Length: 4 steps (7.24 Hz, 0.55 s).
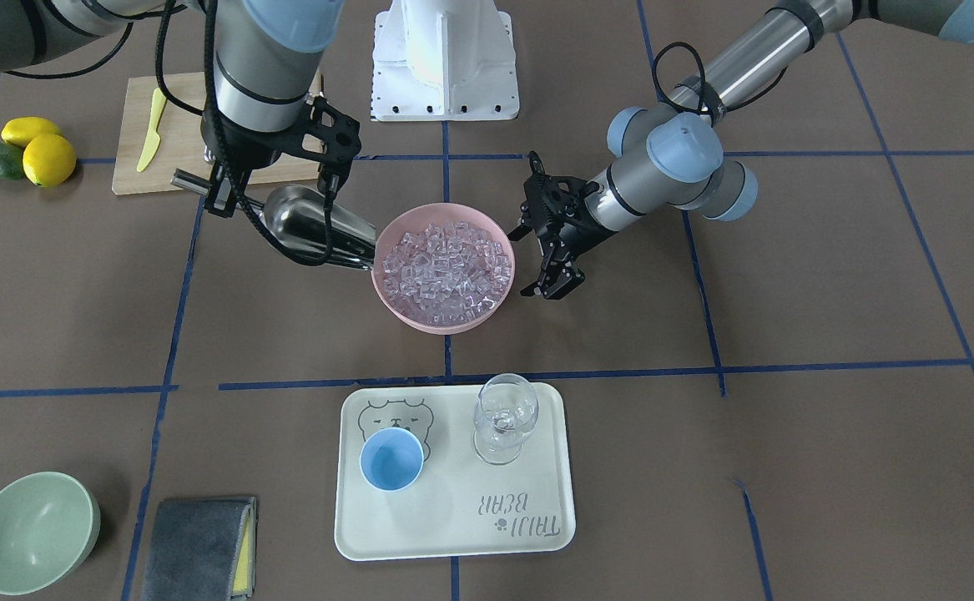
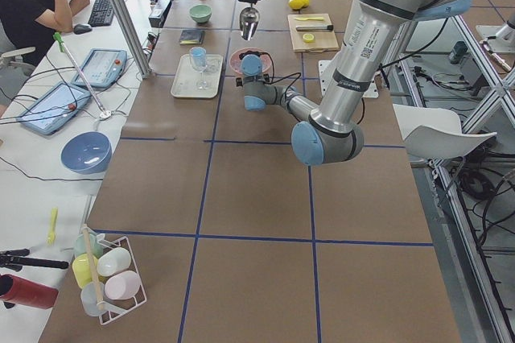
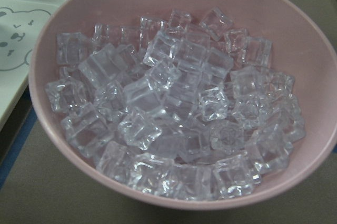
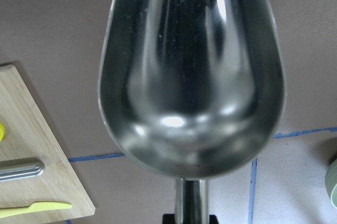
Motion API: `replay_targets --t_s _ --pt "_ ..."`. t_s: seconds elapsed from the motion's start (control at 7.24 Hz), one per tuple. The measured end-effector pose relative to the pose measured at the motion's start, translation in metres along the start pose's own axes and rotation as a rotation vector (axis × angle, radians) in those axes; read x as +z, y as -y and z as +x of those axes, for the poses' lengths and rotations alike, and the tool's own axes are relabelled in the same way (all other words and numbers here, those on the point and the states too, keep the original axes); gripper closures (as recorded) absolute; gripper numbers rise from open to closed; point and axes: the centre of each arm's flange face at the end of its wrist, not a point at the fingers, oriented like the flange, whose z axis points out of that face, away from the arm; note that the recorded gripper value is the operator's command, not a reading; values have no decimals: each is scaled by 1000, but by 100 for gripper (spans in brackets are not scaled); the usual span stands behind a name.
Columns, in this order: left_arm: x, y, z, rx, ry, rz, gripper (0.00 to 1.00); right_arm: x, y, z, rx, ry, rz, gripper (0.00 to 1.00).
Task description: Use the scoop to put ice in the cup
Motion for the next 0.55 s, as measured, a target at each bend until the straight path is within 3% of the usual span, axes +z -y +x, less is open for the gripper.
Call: replay_targets --t_s 0.28,0.55 --pt "0 0 0 1 -1 1 0 -14 29 10 -10 -2 -60 100" --pt "0 0 0 1 -2 1 0 -22 71 13 -39 -12 -157 100"
